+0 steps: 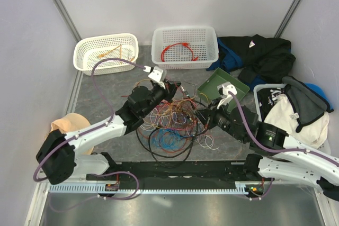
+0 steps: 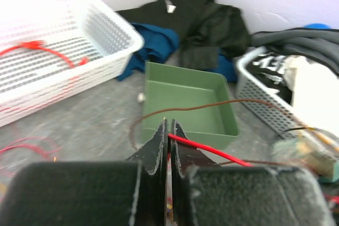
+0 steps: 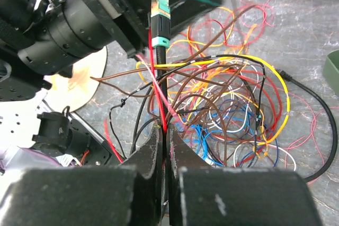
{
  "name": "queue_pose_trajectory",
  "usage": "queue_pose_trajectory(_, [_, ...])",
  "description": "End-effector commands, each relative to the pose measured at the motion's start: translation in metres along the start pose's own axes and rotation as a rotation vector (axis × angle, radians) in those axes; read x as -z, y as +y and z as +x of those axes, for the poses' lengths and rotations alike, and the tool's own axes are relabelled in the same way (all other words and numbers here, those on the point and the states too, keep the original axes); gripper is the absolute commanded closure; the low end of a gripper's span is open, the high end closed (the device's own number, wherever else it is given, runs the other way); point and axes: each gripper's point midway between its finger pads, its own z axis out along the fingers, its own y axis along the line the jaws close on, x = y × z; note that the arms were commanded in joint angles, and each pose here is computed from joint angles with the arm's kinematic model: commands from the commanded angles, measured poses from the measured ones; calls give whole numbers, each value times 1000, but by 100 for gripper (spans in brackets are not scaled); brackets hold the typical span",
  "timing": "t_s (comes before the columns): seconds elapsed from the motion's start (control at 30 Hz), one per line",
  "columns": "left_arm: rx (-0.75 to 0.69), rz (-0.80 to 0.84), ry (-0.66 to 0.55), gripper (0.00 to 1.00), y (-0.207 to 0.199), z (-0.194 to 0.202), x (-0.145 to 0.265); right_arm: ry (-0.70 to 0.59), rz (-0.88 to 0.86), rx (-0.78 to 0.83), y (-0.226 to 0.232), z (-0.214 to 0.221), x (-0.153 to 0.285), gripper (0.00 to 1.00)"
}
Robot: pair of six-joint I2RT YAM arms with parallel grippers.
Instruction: Untangle the cables
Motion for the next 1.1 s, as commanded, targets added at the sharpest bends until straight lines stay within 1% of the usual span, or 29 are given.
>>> queue_pose_trajectory(0.0, [-69, -194, 6, 98, 31, -26, 21, -83, -21, -39, 5, -25, 15, 100])
queue_pose_trajectory(0.03, [-64, -233, 9, 98, 36, -34, 24, -84, -10, -35, 2, -24, 16, 95])
queue_pose_trajectory(0.07, [-71, -304, 69, 98, 48, -26, 33, -88, -2, -31, 0, -25, 17, 68])
queue_pose_trajectory(0.1, [-76, -339, 81, 98, 52, -31, 39, -95, 19, -26, -5, -26, 18, 57])
queue_pose_trajectory(0.13, [-74, -365, 65, 98, 53, -50, 40, -86, 34, -14, -8, -23, 17, 48])
queue_pose_trajectory(0.17, [-93, -423, 84, 98, 62, -54, 45, -86, 49, -5, -10, -24, 17, 37])
queue_pose_trajectory(0.2, [-118, -457, 143, 98, 68, -49, 52, -82, 66, 5, -13, -23, 15, 32])
queue_pose_trajectory(0.23, [-118, -476, 122, 98, 67, -71, 53, -76, 93, 22, -18, -21, 14, 29])
queue_pose_trajectory(0.27, [-131, -505, 122, 98, 71, -79, 55, -73, 111, 32, -22, -20, 13, 24])
queue_pose_trajectory(0.3, [-149, -515, 150, 98, 72, -80, 57, -58, 127, 45, -24, -16, 9, 22])
queue_pose_trajectory(0.33, [-157, -511, 118, 98, 69, -101, 56, -54, 148, 54, -28, -14, 8, 21])
queue_pose_trajectory(0.4, [-166, -517, 104, 98, 67, -116, 56, -32, 173, 82, -32, -7, 2, 21])
queue_pose_trajectory(0.43, [-169, -517, 89, 98, 65, -129, 55, -31, 188, 88, -35, -6, 0, 21])
queue_pose_trajectory(0.5, [-182, -511, 81, 98, 63, -140, 53, -36, 188, 102, -33, -9, -2, 22])
queue_pose_trajectory(0.53, [-181, -505, 70, 98, 60, -151, 52, -61, 161, 96, -26, -17, -4, 22])
queue_pose_trajectory(0.6, [-182, -480, 75, 98, 55, -154, 46, -85, 98, 110, -12, -26, -6, 23])
queue_pose_trajectory(0.63, [-168, -467, 61, 98, 51, -161, 45, -120, 64, 103, -3, -36, -8, 23])
queue_pose_trajectory(0.7, [-157, -432, 74, 98, 44, -161, 40, -125, 28, 133, 8, -40, -15, 24])
queue_pose_trajectory(0.73, [-142, -419, 59, 98, 41, -169, 39, -143, 10, 136, 14, -45, -20, 25])
queue_pose_trajectory(0.8, [-131, -394, 79, 98, 35, -168, 33, -127, 8, 157, 17, -37, -34, 25])
queue_pose_trajectory(0.83, [-106, -382, 58, 98, 30, -180, 32, -159, -13, 159, 23, -42, -39, 26])
queue_pose_trajectory(0.87, [-96, -359, 72, 98, 25, -179, 31, -147, -10, 178, 19, -31, -49, 26])
queue_pose_trajectory(0.9, [-85, -344, 76, 98, 21, -180, 28, -163, -17, 180, 20, -29, -54, 26])
queue_pose_trajectory(0.93, [-55, -323, 54, 98, 15, -192, 28, -220, -41, 179, 27, -39, -57, 26])
queue_pose_trajectory(0.97, [-40, -292, 55, 98, 8, -195, 27, -212, -32, 200, 20, -26, -65, 27])
queue_pose_trajectory(1.0, [-28, -280, 62, 98, 5, -195, 26, -233, -36, 205, 20, -25, -69, 27])
queue_pose_trajectory(1.03, [0, -261, 39, 98, -1, -207, 27, -305, -58, 203, 26, -36, -71, 28])
queue_pose_trajectory(1.07, [11, -239, 37, 98, -6, -211, 26, -296, -55, 228, 20, -22, -79, 28])
